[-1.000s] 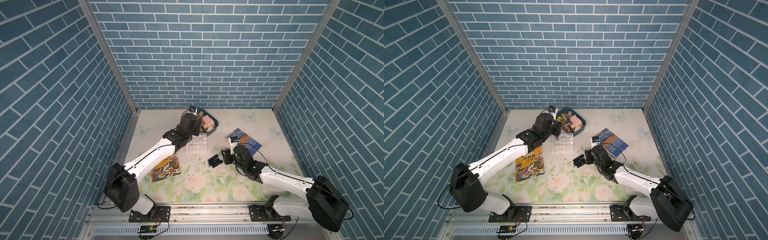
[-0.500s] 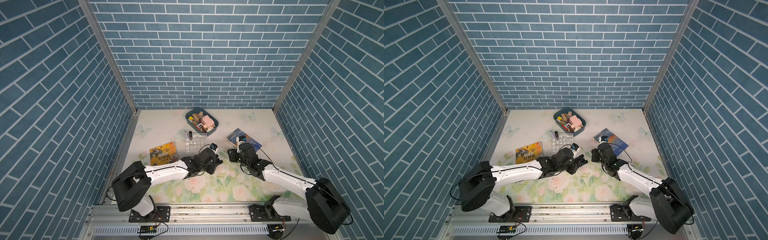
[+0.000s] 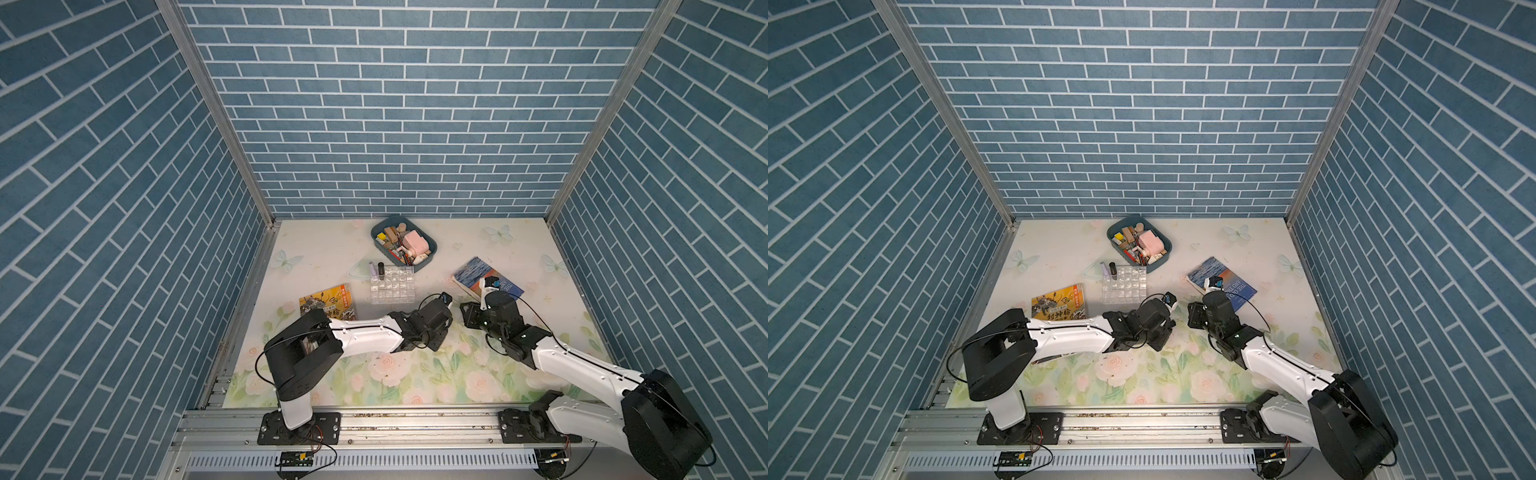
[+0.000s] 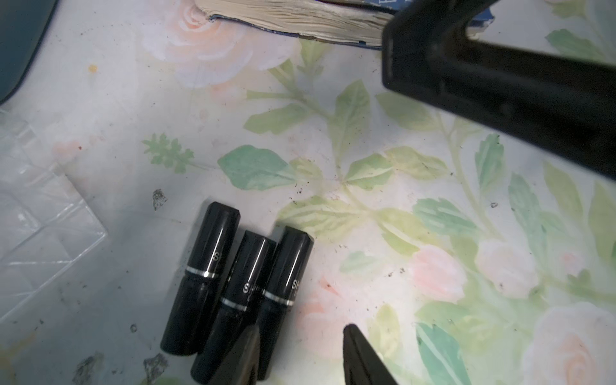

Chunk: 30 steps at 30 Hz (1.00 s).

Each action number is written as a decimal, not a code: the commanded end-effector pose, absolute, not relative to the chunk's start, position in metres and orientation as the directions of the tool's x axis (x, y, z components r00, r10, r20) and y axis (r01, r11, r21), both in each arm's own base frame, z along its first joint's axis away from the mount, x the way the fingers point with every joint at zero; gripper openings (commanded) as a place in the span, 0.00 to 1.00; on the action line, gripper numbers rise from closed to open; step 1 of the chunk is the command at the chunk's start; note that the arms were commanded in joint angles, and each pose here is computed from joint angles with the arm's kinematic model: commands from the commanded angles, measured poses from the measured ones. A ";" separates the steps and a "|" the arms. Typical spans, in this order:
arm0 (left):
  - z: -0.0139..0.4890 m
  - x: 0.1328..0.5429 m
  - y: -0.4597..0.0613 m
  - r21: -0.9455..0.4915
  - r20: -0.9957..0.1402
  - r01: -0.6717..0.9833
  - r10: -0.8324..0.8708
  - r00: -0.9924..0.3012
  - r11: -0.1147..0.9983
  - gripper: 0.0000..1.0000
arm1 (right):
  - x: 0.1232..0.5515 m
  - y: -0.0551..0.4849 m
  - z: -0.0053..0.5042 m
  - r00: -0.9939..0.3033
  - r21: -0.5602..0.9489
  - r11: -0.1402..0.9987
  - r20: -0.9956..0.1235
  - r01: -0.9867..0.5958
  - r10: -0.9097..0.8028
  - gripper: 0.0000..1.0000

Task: Arrange the lipsticks in the organizer
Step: Pick up the lipstick at the center of the board.

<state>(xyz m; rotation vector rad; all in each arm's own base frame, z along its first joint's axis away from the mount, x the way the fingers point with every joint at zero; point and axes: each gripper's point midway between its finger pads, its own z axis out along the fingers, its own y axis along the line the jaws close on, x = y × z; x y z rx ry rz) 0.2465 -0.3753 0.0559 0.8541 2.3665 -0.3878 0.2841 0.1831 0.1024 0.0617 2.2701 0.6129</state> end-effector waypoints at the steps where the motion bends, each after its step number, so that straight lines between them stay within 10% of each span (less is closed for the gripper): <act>1: 0.046 0.248 -0.375 -0.013 -0.580 0.671 0.541 -0.608 0.741 0.42 | 0.283 0.180 0.106 -0.697 0.464 0.876 -0.671 -0.131 0.252 0.31; 30: 0.022 0.239 -0.360 0.032 -0.489 0.680 0.605 -0.628 0.732 0.21 | 0.284 0.181 0.102 -0.704 0.479 0.867 -0.663 -0.137 0.255 0.30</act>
